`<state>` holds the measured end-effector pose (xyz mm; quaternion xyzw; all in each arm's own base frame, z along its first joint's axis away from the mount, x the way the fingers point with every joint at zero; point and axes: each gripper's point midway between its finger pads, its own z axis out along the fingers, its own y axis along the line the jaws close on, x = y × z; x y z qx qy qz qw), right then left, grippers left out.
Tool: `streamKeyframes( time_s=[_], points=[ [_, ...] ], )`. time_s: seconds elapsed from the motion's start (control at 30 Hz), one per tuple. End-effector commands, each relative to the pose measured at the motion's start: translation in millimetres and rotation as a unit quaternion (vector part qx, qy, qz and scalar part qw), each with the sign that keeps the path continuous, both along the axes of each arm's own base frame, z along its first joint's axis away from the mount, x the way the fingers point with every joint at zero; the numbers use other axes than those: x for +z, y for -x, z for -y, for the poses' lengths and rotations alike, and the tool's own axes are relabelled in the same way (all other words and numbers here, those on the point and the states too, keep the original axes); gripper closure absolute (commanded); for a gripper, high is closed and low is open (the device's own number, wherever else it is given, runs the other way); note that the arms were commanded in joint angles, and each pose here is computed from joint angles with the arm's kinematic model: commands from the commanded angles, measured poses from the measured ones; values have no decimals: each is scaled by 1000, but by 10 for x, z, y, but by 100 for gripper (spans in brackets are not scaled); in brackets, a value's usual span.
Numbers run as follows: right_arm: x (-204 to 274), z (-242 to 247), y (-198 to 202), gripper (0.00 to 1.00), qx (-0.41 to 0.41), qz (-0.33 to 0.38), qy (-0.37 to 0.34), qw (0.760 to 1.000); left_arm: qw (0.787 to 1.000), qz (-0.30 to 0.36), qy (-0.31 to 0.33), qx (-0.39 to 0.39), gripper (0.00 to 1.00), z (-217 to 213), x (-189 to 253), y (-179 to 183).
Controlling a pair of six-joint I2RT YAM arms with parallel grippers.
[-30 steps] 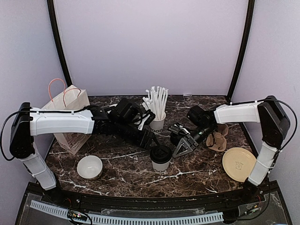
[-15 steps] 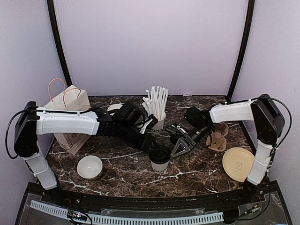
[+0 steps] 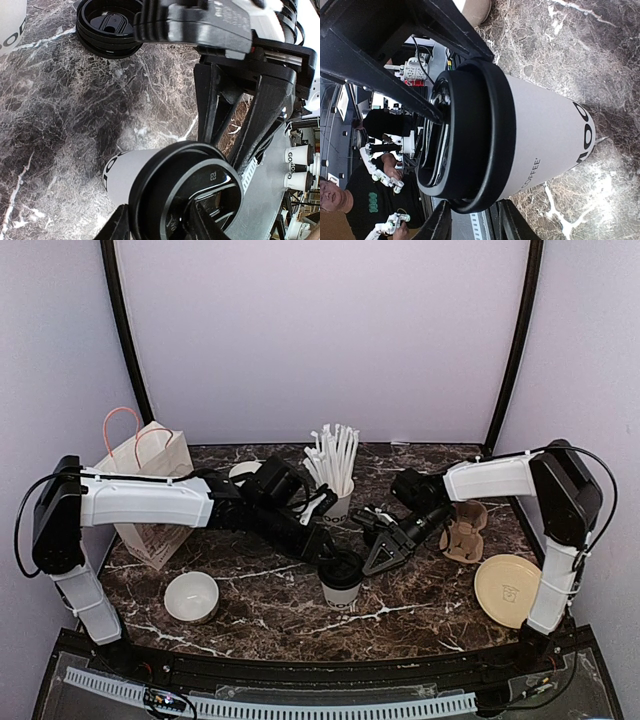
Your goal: Pack the takeout coffee
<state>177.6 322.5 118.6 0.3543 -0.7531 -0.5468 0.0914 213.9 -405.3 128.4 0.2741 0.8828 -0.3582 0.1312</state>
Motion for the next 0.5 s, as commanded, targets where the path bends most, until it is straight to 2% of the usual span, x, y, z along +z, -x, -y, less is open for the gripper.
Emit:
streamKeyframes(
  time_s=[0.0, 0.2, 0.33, 0.47],
  points=[
    [-131, -80, -128, 71, -11, 12, 22, 1000, 999, -24, -37, -13, 59, -81, -283, 109],
    [-468, -19, -255, 79, -32, 34, 96, 994, 998, -27, -51, -13, 60, -118, -359, 122],
    [-765, 104, -381, 82, -50, 67, 167, 982, 997, -25, -69, -7, 61, -190, -464, 114],
    [-856, 138, -438, 83, -51, 82, 189, 977, 995, -32, -91, -3, 62, -261, -606, 130]
  ],
)
